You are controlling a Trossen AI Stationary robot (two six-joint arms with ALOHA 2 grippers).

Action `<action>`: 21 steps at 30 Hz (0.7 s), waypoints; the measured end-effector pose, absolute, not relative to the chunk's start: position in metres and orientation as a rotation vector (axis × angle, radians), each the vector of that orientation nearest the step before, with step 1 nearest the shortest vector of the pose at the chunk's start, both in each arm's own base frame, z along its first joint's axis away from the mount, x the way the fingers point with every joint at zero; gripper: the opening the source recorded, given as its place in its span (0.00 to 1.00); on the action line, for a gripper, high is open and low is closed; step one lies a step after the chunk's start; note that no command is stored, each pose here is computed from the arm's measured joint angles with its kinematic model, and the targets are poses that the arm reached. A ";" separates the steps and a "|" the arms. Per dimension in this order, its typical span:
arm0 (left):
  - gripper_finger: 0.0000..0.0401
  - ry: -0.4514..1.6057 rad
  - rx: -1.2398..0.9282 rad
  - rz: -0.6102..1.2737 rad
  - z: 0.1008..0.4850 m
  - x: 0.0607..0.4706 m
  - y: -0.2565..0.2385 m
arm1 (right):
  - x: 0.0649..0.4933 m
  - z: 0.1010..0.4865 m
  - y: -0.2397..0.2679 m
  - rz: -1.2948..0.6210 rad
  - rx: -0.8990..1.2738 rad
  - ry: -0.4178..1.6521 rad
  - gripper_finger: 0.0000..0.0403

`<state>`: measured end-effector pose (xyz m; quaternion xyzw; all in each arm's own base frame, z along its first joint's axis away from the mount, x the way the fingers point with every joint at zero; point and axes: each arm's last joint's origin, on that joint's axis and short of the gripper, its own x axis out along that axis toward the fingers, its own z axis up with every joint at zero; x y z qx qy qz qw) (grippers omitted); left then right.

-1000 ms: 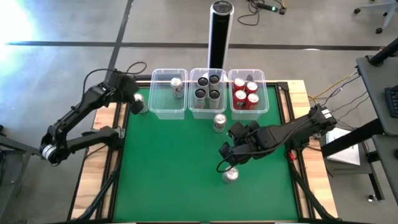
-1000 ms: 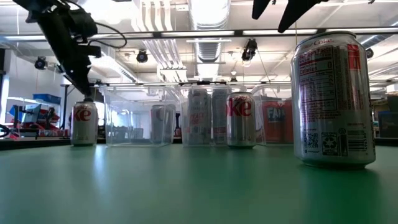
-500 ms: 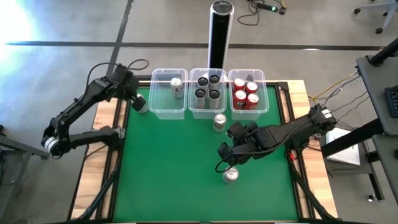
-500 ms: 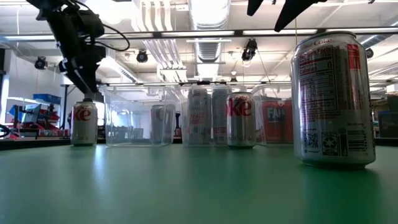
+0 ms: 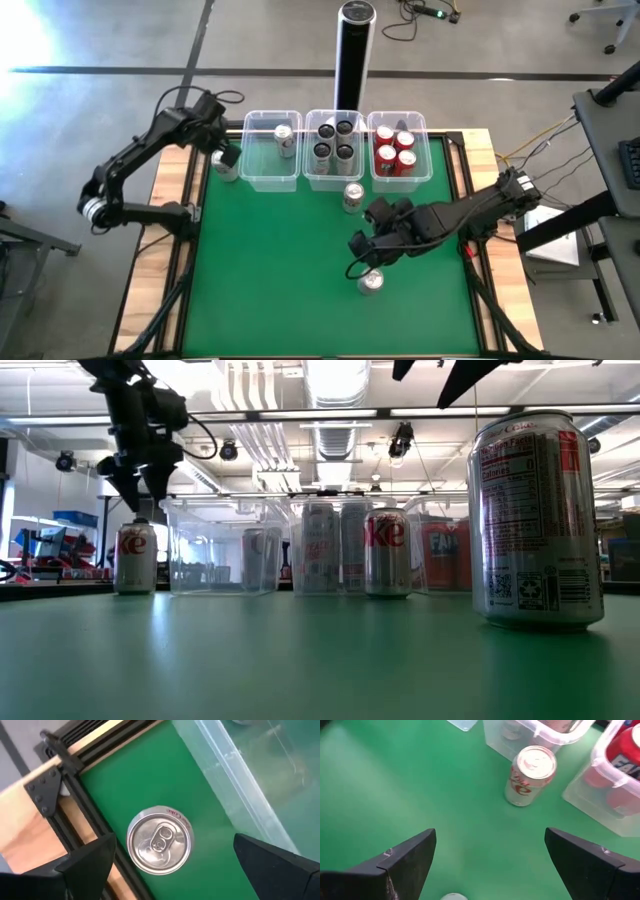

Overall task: Sort soda cans
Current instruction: Put the silver soda can into the left transparent bin

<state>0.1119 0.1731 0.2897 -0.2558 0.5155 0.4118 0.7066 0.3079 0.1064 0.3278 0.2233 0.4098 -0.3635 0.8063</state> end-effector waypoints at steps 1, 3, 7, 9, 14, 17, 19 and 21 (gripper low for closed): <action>0.96 1.133 -0.596 0.939 0.290 0.113 0.175 | 0.308 0.328 0.107 -0.772 0.484 0.870 0.91; 0.96 1.113 -0.652 1.000 0.290 0.114 0.177 | 0.308 0.328 0.109 -0.764 0.485 0.868 0.91; 0.96 1.073 -0.744 1.100 0.289 0.114 0.179 | 0.308 0.329 0.114 -0.746 0.488 0.860 0.91; 0.96 1.052 -0.780 1.128 0.288 0.114 0.179 | 0.308 0.329 0.115 -0.742 0.487 0.860 0.91; 0.96 1.026 -0.832 1.165 0.286 0.115 0.180 | 0.308 0.329 0.115 -0.734 0.471 0.866 0.91; 0.96 1.071 -0.876 1.175 0.282 0.116 0.178 | 0.307 0.329 0.116 -0.726 0.460 0.871 0.91; 0.96 1.099 -0.890 1.184 0.279 0.118 0.175 | 0.307 0.329 0.118 -0.717 0.451 0.875 0.91; 0.95 1.103 -0.882 1.205 0.277 0.120 0.174 | 0.306 0.329 0.118 -0.711 0.443 0.878 0.91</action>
